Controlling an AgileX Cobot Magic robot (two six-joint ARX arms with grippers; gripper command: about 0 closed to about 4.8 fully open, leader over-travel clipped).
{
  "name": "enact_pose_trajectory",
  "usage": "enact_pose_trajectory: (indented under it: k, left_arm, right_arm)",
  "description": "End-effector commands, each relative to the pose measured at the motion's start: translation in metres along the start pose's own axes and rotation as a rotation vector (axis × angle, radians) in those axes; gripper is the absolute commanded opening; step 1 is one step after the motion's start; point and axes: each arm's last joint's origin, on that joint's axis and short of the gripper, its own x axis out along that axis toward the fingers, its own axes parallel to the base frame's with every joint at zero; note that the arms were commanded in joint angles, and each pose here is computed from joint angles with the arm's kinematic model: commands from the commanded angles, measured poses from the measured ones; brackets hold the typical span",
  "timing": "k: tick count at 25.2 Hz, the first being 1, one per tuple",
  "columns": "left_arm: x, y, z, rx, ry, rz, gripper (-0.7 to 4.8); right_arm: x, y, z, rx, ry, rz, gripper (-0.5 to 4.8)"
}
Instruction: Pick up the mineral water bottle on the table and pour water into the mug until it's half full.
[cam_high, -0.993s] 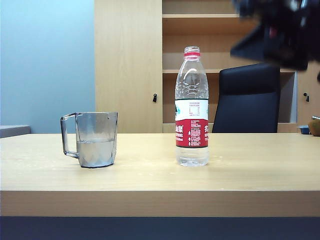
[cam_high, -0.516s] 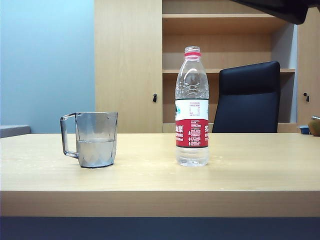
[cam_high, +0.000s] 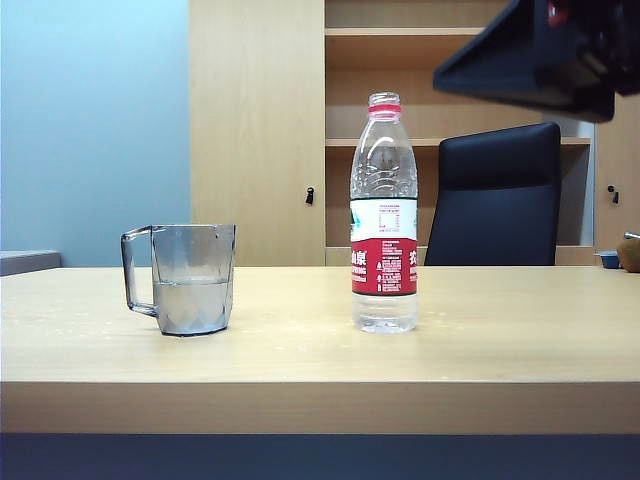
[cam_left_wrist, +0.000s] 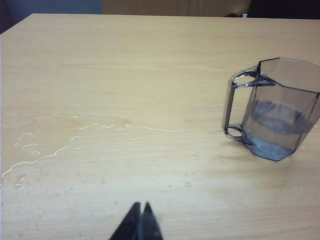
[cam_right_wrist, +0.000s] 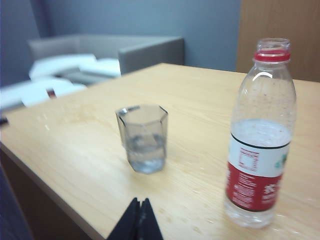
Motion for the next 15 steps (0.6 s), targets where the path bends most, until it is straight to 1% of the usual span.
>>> enact_pose_trajectory:
  k: [1, 3, 4, 5, 6, 7, 8, 11, 12, 13, 15]
  left_arm:
    - [0.000, 0.000, 0.002, 0.005, -0.014, 0.002, -0.02]
    - [0.000, 0.000, 0.002, 0.005, -0.013, 0.004, -0.02]
    - [0.000, 0.000, 0.002, 0.005, -0.014, 0.002, -0.02]
    - [0.000, 0.000, 0.002, 0.005, -0.014, 0.000, -0.02]
    - [0.000, 0.000, 0.002, 0.005, -0.014, -0.001, -0.02]
    - [0.000, 0.000, 0.002, 0.005, -0.013, -0.001, -0.02]
    - [0.000, 0.000, 0.002, 0.005, -0.014, -0.001, -0.02]
    - [0.000, 0.000, 0.002, 0.005, -0.014, -0.002, -0.02]
    - [0.000, 0.000, 0.002, 0.005, -0.014, -0.002, -0.02]
    - [0.000, 0.000, 0.002, 0.005, -0.014, -0.005, -0.02]
    - [0.000, 0.000, 0.002, 0.005, -0.013, -0.005, -0.02]
  right_arm:
    - [-0.003, -0.004, 0.000, -0.054, 0.027, -0.014, -0.08]
    - [-0.008, -0.012, 0.001, -0.092, 0.048, -0.039, -0.08]
    - [-0.015, -0.025, 0.001, -0.070, 0.083, -0.070, -0.08]
    - [-0.020, -0.031, 0.001, -0.067, 0.100, -0.081, -0.08]
    - [-0.032, -0.046, 0.002, -0.063, 0.123, -0.143, -0.08]
    - [-0.044, -0.058, 0.003, -0.058, 0.121, -0.237, -0.08]
    - [-0.051, -0.065, 0.003, -0.056, 0.121, -0.306, -0.08]
    - [-0.069, -0.078, 0.001, -0.050, 0.122, -0.476, -0.08]
    - [-0.072, -0.080, 0.001, -0.051, 0.112, -0.517, -0.08]
    - [-0.077, -0.085, -0.002, -0.054, 0.086, -0.585, -0.08]
    - [-0.080, -0.089, -0.011, -0.059, 0.059, -0.633, -0.08]
